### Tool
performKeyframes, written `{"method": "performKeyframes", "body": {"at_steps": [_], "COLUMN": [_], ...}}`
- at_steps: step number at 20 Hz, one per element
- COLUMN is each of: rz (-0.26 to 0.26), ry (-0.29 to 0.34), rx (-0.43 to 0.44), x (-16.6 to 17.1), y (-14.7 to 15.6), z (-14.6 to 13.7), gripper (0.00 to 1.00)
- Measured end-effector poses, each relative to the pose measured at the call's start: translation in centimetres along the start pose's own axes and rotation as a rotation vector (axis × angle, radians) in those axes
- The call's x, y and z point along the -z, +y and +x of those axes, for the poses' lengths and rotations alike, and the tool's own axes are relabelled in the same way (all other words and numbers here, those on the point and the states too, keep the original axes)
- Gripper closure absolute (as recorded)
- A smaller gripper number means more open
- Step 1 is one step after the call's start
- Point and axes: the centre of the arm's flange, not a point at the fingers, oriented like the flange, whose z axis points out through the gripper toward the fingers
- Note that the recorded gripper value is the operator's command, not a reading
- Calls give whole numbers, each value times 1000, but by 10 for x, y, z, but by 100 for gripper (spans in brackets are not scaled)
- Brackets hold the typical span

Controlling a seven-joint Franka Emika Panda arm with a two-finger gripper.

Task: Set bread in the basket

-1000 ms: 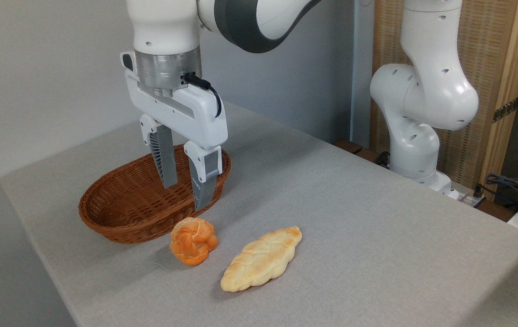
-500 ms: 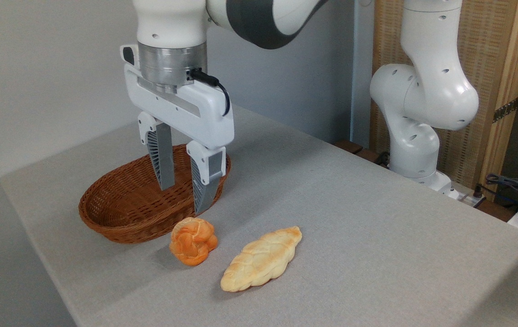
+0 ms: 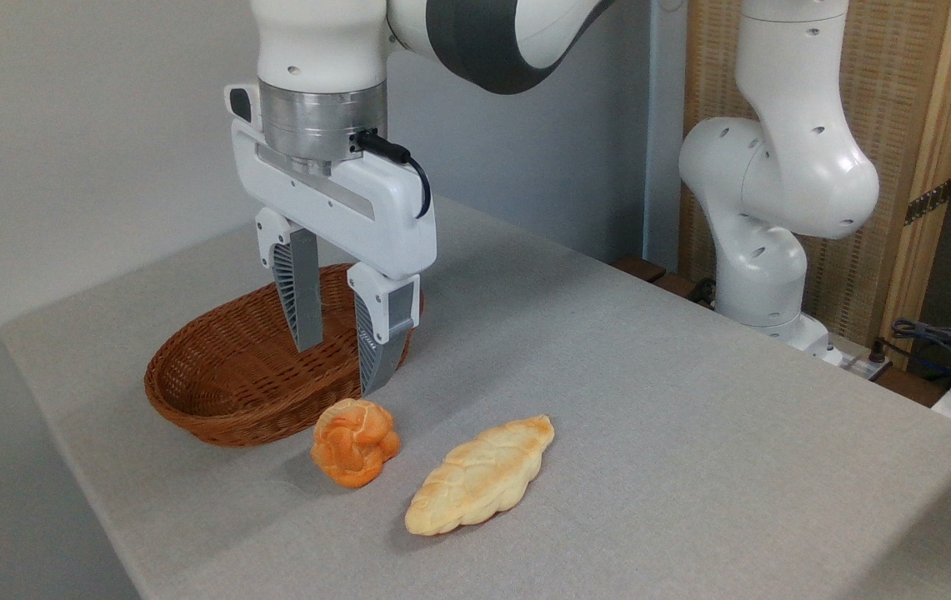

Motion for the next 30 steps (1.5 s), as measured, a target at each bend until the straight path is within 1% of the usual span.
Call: {"method": "performKeyframes", "body": {"at_steps": [11, 17, 30], "rz": [0, 16, 18], "ry": [-1, 19, 21], "rx": [-3, 1, 2], "x": [-7, -5, -4], "y": [0, -4, -5], "z": [4, 4, 4], "gripper": [0, 0, 0]}}
